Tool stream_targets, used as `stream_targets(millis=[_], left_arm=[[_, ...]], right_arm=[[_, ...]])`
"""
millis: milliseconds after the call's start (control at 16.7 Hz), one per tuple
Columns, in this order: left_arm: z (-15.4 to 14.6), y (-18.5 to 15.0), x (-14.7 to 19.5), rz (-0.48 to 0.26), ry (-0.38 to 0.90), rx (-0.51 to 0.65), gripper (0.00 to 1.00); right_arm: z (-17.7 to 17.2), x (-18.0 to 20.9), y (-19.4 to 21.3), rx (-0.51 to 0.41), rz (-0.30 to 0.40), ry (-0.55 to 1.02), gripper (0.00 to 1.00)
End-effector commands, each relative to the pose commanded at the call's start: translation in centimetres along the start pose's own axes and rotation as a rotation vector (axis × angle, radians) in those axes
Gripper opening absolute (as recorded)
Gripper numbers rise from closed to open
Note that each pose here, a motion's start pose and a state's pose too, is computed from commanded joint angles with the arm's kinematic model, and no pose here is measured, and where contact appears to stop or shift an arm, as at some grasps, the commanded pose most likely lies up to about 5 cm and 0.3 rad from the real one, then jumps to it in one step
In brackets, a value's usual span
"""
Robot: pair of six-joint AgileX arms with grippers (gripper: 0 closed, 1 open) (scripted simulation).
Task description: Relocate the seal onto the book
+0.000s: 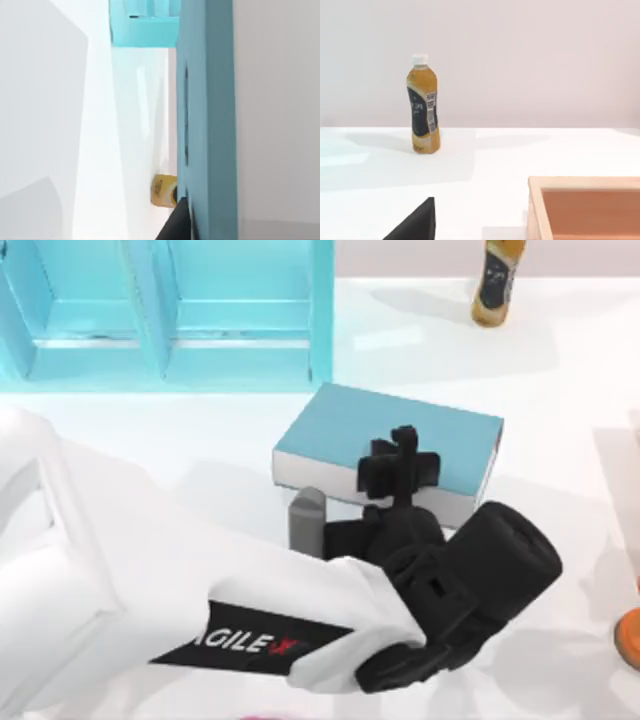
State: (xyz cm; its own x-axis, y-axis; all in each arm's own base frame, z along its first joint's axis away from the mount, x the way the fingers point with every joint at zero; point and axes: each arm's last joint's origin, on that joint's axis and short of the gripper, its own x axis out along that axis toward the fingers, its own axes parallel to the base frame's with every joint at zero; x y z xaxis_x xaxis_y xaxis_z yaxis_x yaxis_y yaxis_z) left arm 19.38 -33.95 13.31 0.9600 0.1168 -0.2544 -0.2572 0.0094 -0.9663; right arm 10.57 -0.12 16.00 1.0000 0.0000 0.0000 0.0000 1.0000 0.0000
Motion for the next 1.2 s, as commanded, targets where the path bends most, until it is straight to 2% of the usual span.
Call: stream_targets(millis=[660, 1020, 1200], left_arm=[[0.1, 0.4, -0.3, 0.004, -0.003, 0.007, 0.00], [0.0, 3.1, 0.4, 0.005, -0.002, 0.007, 0.00], [0.0, 3.2, 0.5, 0.005, -0.003, 0.007, 0.00]], right_arm=[[0.0, 0.0, 0.0, 0.000, 0.000, 0.000, 1.00], [0.0, 0.0, 0.0, 0.000, 0.000, 0.000, 1.00], [0.0, 0.0, 0.0, 0.000, 0.000, 0.000, 1.00]])
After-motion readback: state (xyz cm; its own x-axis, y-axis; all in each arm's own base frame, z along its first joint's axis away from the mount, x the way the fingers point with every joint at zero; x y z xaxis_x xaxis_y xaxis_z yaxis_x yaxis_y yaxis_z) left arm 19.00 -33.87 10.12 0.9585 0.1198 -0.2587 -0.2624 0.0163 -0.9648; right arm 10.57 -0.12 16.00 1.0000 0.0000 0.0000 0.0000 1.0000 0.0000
